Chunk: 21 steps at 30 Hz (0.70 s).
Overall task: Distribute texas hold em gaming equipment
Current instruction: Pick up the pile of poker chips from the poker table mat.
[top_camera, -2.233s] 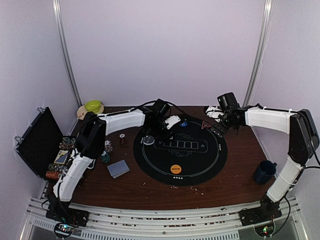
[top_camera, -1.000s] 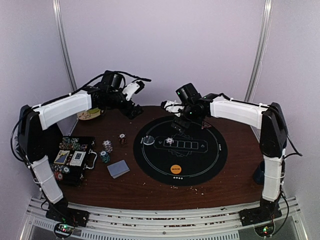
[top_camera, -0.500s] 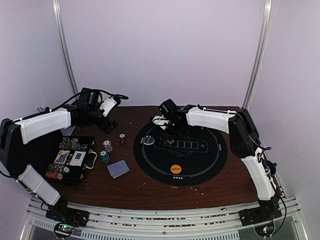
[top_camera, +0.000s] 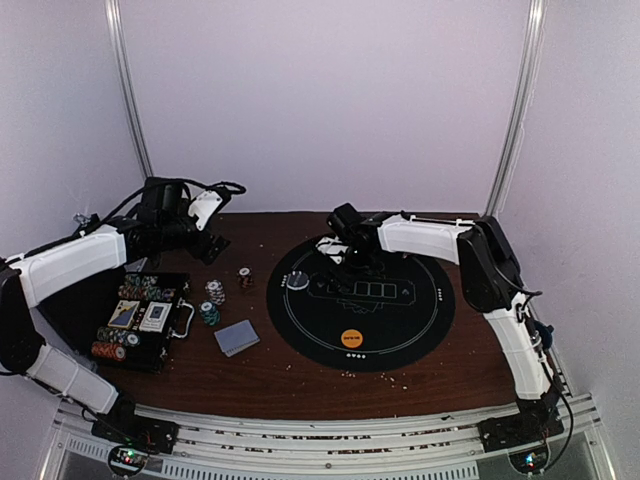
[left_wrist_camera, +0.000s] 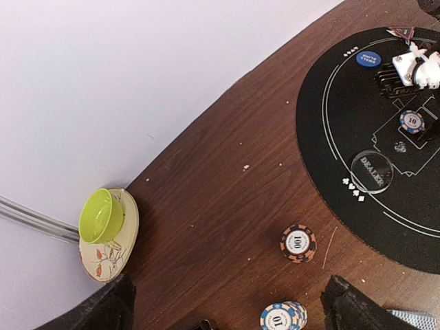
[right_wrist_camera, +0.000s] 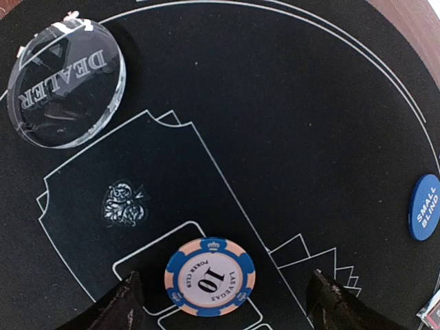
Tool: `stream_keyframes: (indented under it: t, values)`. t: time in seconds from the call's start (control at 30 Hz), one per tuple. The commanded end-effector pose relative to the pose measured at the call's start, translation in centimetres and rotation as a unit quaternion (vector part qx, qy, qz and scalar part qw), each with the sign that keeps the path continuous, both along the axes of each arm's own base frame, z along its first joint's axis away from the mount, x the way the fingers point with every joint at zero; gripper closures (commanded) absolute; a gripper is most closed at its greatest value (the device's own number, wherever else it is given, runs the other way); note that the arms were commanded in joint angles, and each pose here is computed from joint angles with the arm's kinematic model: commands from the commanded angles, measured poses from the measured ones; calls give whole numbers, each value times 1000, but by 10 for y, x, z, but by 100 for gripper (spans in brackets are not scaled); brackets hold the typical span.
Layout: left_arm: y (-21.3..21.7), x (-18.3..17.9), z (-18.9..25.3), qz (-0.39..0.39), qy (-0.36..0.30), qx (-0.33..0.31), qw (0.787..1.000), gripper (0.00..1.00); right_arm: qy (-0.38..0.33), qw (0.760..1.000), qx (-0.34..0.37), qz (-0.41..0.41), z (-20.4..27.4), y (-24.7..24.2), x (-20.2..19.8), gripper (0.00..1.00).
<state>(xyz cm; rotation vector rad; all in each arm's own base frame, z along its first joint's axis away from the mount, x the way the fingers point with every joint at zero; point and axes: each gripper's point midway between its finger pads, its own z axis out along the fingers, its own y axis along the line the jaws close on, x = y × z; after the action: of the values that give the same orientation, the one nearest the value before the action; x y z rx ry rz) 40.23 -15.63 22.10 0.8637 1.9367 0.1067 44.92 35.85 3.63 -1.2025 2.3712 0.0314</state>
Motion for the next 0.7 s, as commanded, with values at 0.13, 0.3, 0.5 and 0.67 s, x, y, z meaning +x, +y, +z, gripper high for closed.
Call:
stream_keyframes:
  t: [0.13,0.3,0.5,0.67]
  values:
    - [4,4,4,12,-21,-10,1000,2,32,999,14,17,-1,3,-11,25]
    - [6,3,7,14,-29,-11,999,2,48,999,17,16,-12,6,-12,26]
    - [6,1,12,15,-39,-17,999,2,65,997,39,2,-16,7,-14,28]
    - [5,0,16,13,-43,-22,999,2,76,996,45,-17,-25,2,-10,29]
